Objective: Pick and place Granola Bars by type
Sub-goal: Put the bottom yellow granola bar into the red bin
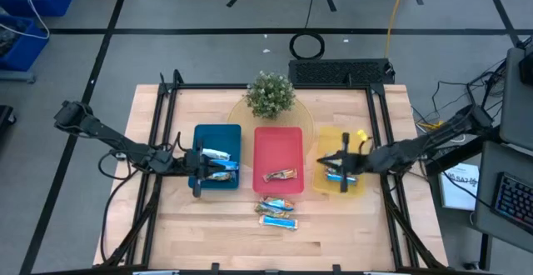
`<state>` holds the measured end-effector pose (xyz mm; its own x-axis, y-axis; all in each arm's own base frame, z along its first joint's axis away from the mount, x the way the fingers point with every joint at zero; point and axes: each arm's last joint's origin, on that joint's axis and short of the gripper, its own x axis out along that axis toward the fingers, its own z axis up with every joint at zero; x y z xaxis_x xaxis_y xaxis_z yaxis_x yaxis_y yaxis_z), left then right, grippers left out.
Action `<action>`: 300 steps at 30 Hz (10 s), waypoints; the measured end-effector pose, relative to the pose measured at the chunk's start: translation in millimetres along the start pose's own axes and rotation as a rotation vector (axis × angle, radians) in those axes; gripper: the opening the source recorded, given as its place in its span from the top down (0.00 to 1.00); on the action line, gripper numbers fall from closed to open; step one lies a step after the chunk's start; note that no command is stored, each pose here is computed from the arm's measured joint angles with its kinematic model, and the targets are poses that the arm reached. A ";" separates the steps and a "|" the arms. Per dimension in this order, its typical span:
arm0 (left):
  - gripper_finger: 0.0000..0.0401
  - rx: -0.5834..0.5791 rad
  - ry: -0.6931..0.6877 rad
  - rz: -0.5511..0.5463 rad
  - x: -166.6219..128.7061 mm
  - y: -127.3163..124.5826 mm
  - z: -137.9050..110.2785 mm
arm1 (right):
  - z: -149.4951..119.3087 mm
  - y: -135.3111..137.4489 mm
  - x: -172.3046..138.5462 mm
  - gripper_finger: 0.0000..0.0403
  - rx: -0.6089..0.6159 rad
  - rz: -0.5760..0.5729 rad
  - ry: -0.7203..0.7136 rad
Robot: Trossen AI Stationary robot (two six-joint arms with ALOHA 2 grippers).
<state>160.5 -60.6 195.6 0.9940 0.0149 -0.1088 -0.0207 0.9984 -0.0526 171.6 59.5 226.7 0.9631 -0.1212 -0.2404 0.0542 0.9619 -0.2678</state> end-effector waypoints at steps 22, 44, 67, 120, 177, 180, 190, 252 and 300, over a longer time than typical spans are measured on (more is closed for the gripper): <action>0.92 0.150 -0.012 0.107 -0.1 3.2 1.3 | 32.6 163.7 123.0 0.52 -0.027 0.192 0.300; 0.92 0.171 -0.012 0.108 -0.1 3.2 1.6 | -10.3 209.8 105.4 0.54 0.091 0.144 0.467; 0.92 0.126 0.002 0.103 0.0 3.3 -0.3 | -43.0 202.9 131.7 0.65 0.075 0.052 0.549; 0.92 0.027 0.074 0.060 -0.3 2.5 -7.8 | 13.3 -27.1 88.6 0.90 0.162 0.100 0.276; 0.92 0.057 0.291 -0.048 25.0 -41.7 -38.1 | -74.9 -19.3 -13.0 1.00 0.122 0.035 -0.153; 0.92 0.077 0.310 -0.051 43.7 -58.8 -30.3 | -75.7 -20.9 -13.8 1.00 0.119 0.003 -0.154; 0.82 0.224 0.548 0.055 123.7 -115.3 -12.9 | -74.4 -21.8 -14.2 1.00 0.131 0.000 -0.169; 0.88 0.467 0.608 -0.130 109.5 -125.0 44.5 | -72.6 -22.0 -13.9 1.00 0.119 -0.004 -0.187; 0.77 0.346 0.826 0.054 226.7 53.7 6.4 | -74.4 -21.5 -13.6 1.00 0.098 -0.003 -0.169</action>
<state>385.4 -3.3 174.5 0.5952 0.1519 -0.7891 0.1007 0.9601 0.2608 137.7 22.2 166.4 0.9930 -0.0891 -0.0778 0.0745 0.9820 -0.1737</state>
